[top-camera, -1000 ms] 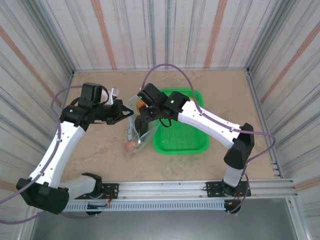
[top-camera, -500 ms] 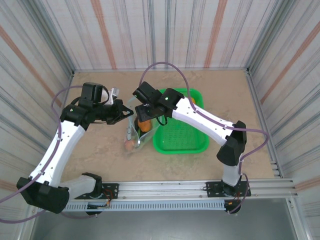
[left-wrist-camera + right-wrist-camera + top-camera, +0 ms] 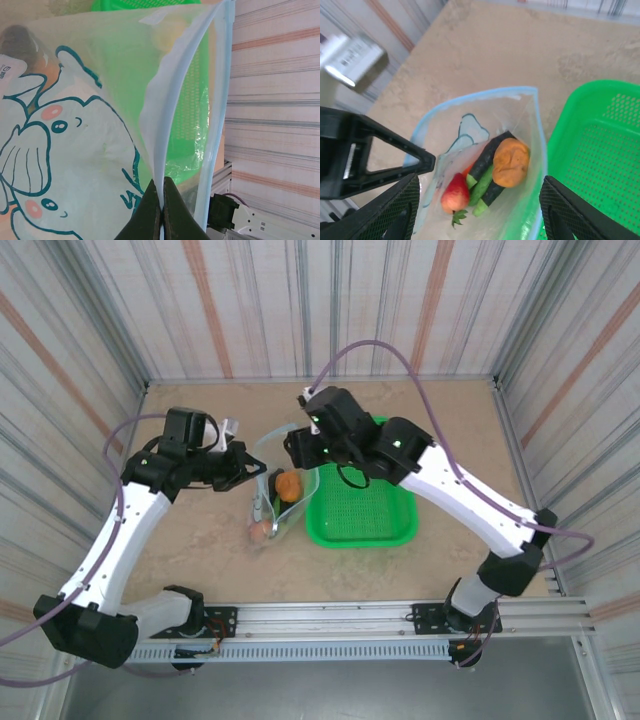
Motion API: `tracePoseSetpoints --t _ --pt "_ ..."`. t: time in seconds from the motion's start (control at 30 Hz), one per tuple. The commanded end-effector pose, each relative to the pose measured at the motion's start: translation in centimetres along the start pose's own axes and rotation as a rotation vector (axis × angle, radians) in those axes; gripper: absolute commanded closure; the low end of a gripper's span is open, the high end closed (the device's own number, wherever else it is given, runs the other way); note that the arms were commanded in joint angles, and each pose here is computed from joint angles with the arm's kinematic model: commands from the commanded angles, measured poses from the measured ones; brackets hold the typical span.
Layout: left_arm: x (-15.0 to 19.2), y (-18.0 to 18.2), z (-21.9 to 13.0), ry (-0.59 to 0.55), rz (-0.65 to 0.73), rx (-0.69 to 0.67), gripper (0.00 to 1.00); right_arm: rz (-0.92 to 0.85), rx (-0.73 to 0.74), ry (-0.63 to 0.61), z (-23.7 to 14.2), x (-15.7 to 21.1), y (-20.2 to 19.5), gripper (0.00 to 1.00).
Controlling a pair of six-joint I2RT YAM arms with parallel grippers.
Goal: Place the food in the zip-top bag and seal the zipper
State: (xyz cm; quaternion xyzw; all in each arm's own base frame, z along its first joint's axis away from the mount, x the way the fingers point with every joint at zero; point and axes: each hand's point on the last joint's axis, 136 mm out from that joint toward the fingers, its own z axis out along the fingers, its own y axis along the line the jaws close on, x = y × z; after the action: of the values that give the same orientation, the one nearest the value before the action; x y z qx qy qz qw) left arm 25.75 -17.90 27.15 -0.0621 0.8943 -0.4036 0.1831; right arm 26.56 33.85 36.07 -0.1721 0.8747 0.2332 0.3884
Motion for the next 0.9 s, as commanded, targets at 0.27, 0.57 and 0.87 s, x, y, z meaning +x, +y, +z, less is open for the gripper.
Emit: tracePoseSetpoints --t 0.27,0.57,0.87 --pt "0.3 -0.3 -0.8 -0.031 0.031 0.011 1.0 0.152 0.296 0.075 1.7 5.1 -13.2 0.34" --pt "0.3 -0.5 -0.9 -0.032 0.041 0.017 1.0 0.1 0.525 0.259 5.3 11.1 -20.5 0.31" --pt "0.2 -0.8 -1.1 -0.036 0.051 0.024 1.0 0.073 0.614 0.407 10.2 14.0 -24.2 0.3"
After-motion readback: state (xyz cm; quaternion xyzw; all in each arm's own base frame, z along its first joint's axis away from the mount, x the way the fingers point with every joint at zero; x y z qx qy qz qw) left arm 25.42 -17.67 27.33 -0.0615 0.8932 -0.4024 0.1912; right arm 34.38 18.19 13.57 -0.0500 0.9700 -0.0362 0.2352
